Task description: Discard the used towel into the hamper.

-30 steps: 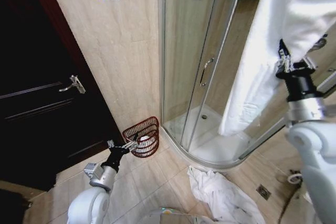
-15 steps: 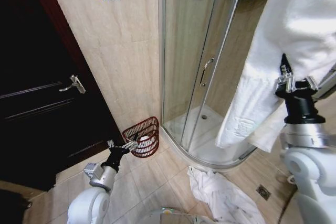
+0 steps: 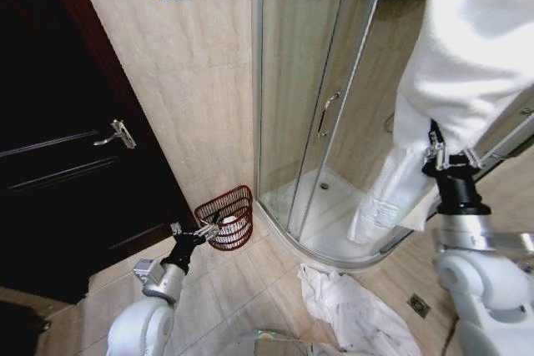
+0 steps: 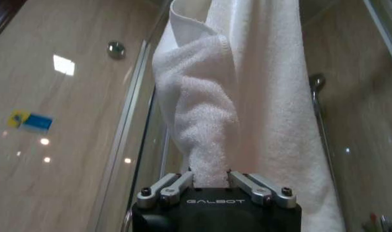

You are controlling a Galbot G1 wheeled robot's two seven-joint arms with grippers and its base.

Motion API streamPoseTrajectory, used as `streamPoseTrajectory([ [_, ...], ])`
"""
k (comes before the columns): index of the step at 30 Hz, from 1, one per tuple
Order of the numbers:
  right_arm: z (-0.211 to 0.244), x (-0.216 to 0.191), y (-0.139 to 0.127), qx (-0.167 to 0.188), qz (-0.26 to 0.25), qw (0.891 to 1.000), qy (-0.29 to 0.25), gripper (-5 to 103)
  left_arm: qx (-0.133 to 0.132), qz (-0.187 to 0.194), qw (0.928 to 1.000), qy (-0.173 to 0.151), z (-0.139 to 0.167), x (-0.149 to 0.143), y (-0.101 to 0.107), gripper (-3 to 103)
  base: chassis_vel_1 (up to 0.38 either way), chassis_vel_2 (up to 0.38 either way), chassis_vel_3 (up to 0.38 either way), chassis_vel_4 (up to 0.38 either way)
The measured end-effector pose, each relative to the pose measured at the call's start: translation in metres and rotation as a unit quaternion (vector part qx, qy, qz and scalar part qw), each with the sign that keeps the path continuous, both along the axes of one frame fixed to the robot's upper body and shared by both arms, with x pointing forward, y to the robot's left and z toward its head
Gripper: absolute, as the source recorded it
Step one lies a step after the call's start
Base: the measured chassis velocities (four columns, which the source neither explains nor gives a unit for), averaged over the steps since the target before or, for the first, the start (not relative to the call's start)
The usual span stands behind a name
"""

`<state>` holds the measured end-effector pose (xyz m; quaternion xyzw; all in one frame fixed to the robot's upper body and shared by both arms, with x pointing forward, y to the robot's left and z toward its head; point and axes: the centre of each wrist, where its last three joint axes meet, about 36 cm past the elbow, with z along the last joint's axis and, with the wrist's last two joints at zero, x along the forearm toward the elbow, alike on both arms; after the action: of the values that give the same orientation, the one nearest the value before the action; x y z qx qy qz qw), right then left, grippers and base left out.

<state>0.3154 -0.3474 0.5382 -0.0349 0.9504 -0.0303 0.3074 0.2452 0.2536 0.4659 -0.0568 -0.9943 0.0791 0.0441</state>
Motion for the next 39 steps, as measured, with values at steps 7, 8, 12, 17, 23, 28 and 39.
streamPoseTrajectory([
  [7,-0.032,-0.018,0.01,-0.014,0.005,1.0,0.002,11,0.0,0.0,1.0,0.0,0.0,0.0,0.0,100,0.0,0.0,0.0,0.0],
  [8,-0.036,-0.019,0.011,-0.014,0.005,1.0,0.002,11,0.0,0.0,1.0,0.0,0.0,0.0,0.0,100,0.0,0.0,0.0,0.0],
  [12,-0.041,-0.026,0.019,-0.014,0.016,1.0,-0.007,11,0.0,0.0,1.0,0.0,0.0,0.0,0.0,100,0.0,0.0,0.0,0.0],
  [17,-0.018,-0.037,0.038,-0.007,0.04,0.998,-0.038,11,0.0,0.0,1.0,0.0,0.0,0.0,0.0,100,0.0,0.0,0.0,0.0],
  [23,0.008,-0.044,0.043,-0.015,0.028,0.998,-0.061,11,0.0,0.0,1.0,0.0,0.0,0.0,0.0,100,0.0,0.0,0.0,0.0],
  [28,0.029,-0.053,0.046,-0.01,0.004,0.998,-0.064,11,0.0,0.0,1.0,0.0,0.0,0.0,0.0,100,0.0,0.0,0.0,0.0],
  [39,0.047,-0.048,0.033,0.01,-0.024,0.999,-0.047,11,0.0,0.0,1.0,0.0,0.0,0.0,0.0,100,0.0,0.0,0.0,0.0],
])
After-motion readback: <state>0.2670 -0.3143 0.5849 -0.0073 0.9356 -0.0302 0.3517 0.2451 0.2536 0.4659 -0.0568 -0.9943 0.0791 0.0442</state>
